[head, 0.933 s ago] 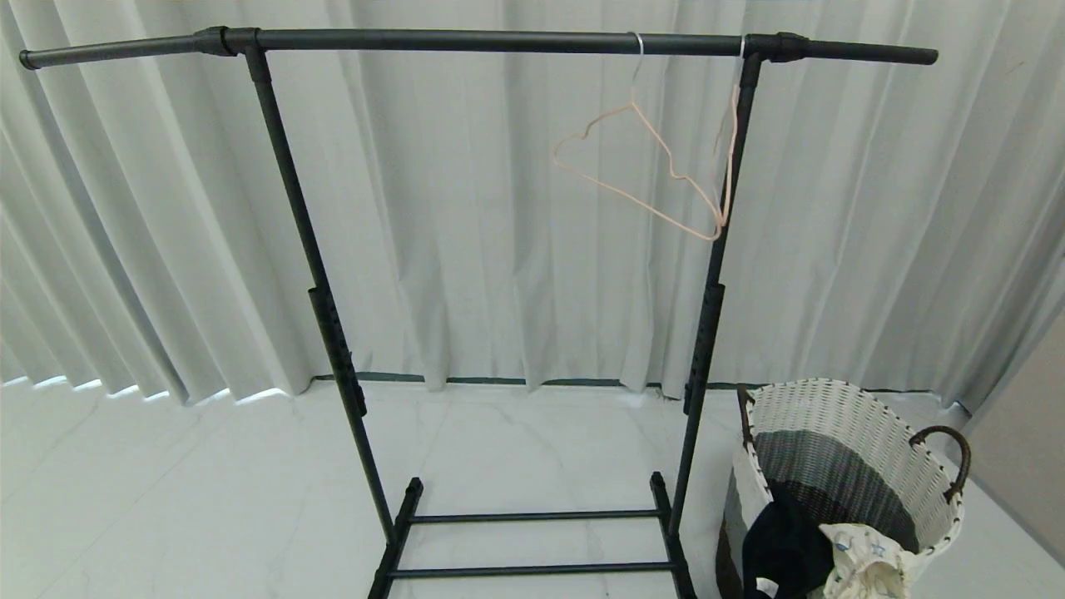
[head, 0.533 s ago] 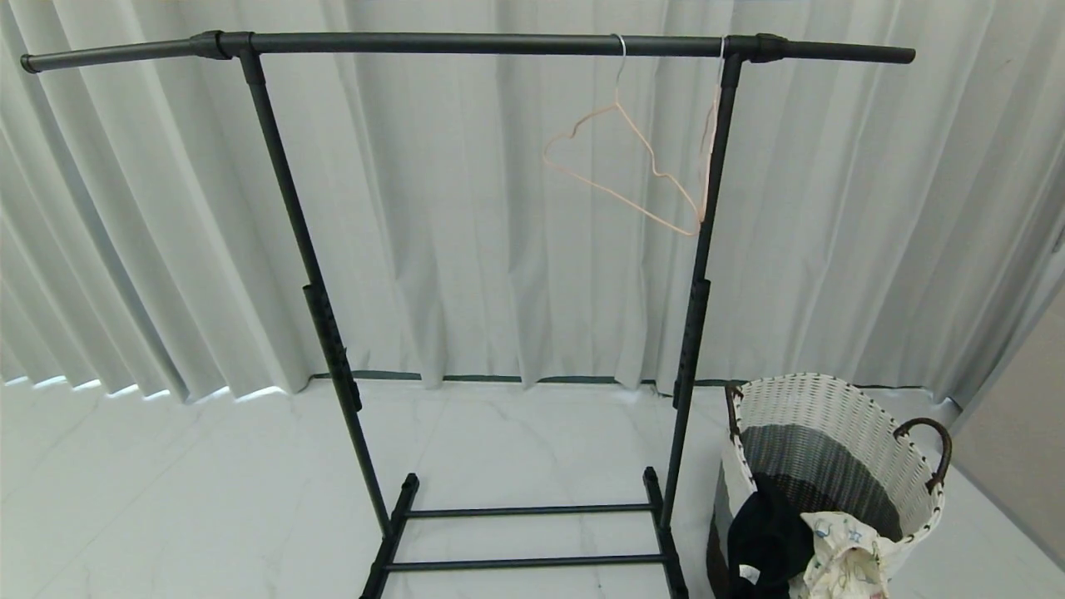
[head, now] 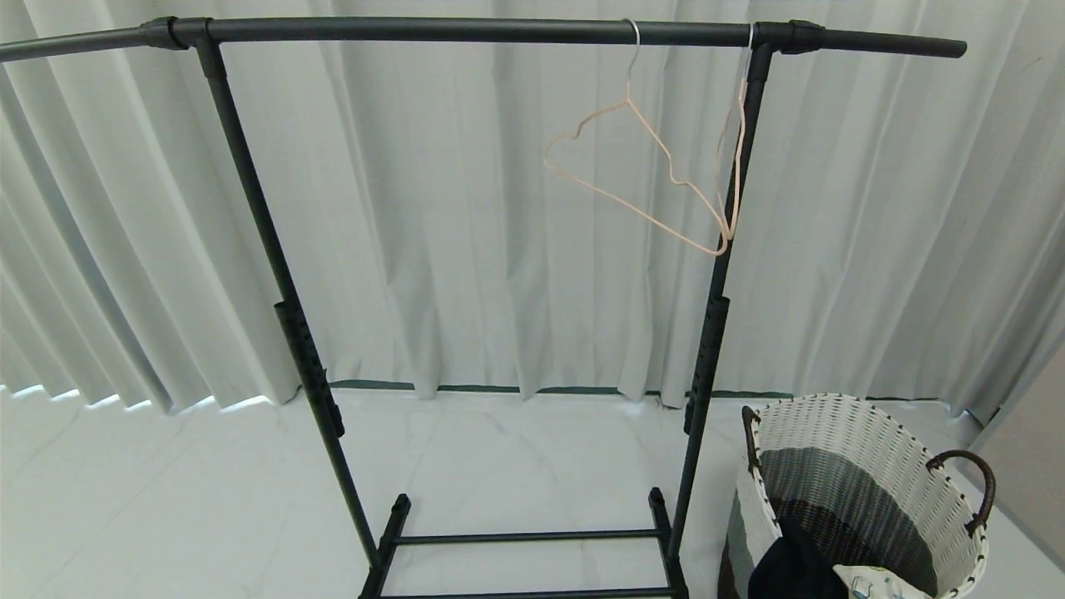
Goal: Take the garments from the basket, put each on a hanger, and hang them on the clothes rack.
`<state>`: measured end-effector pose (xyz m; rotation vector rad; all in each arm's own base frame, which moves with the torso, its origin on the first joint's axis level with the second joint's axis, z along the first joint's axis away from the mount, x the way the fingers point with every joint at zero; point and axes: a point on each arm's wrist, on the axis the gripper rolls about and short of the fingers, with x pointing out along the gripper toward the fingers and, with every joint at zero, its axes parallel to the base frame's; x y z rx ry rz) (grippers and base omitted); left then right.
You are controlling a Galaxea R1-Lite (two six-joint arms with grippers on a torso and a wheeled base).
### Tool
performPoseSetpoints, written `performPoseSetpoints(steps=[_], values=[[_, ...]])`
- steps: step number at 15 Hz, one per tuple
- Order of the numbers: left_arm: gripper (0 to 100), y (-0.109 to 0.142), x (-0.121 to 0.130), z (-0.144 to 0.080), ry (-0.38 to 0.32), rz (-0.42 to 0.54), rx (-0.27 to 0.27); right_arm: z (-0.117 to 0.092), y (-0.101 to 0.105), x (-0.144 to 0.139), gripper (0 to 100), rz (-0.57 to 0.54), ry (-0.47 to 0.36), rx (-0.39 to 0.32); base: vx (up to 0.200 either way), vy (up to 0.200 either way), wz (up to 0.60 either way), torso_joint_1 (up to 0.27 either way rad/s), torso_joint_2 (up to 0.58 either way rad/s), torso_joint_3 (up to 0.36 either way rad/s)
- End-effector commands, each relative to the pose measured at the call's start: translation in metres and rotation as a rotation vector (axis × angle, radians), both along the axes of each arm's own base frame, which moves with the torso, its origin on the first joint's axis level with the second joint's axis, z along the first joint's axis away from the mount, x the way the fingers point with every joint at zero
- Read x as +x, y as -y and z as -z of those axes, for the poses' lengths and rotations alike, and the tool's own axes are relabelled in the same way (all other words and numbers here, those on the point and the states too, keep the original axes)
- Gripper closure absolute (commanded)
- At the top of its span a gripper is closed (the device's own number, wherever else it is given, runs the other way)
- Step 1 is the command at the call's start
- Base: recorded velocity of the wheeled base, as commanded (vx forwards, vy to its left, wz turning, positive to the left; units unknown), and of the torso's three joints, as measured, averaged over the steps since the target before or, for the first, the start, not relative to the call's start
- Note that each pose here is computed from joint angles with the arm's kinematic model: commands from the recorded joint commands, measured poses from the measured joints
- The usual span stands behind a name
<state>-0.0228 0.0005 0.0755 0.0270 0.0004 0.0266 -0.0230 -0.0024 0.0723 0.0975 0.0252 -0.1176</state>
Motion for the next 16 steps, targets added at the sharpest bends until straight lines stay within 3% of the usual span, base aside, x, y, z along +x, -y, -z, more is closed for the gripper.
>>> performPoseSetpoints(steps=[1, 2, 3, 5, 6, 9, 11, 14, 16], values=[[0, 0.000, 0.000, 0.000, 0.002, -0.001, 0.001, -0.004, -0.001, 0.000, 0, -0.031, 0.023, -0.047, 0.000, 0.000, 0.00, 0.000, 0.00, 0.000], [0, 0.000, 0.000, 0.000, 0.002, -0.001, 0.001, -0.013, -0.002, -0.002, 0, -0.078, 0.057, -0.055, 0.000, 0.000, 0.00, 0.000, 0.00, 0.000], [0, 0.000, 0.000, 0.000, 0.002, -0.001, 0.001, -0.046, -0.003, -0.005, 0, -0.201, 0.082, -0.065, 0.000, 0.000, 0.00, 0.000, 0.00, 0.000], [0, 0.000, 0.000, 0.000, 0.002, -0.001, 0.001, -0.062, -0.003, 0.006, 0, -0.257, -0.004, -0.151, 0.000, 0.000, 0.00, 0.000, 0.00, 0.000], [0, 0.000, 0.000, 0.000, 0.002, -0.001, -0.001, -0.067, -0.004, 0.021, 0, -0.304, -0.122, -0.227, 0.000, 0.000, 0.00, 0.000, 0.00, 0.000], [0, 0.000, 0.000, 0.000, 0.002, -0.001, -0.001, -0.069, -0.008, 0.066, 0, -0.376, -0.437, -0.367, 0.000, 0.000, 0.00, 0.000, 0.00, 0.000], [0, 0.000, 0.000, 0.000, 0.002, -0.001, 0.001, -0.066, -0.011, 0.091, 0, -0.431, -0.573, -0.450, 0.000, 0.000, 0.00, 0.000, 0.00, 0.000], [0, 0.000, 0.000, 0.000, 0.002, -0.001, -0.001, -0.058, -0.011, 0.112, 0, -0.481, -0.705, -0.545, 0.000, 0.000, 0.00, 0.000, 0.00, 0.000], [0, 0.000, 0.000, 0.000, 0.002, -0.001, -0.001, -0.049, -0.007, 0.127, 0, -0.433, -0.837, -0.660, 0.000, 0.000, 0.00, 0.000, 0.00, 0.000]])
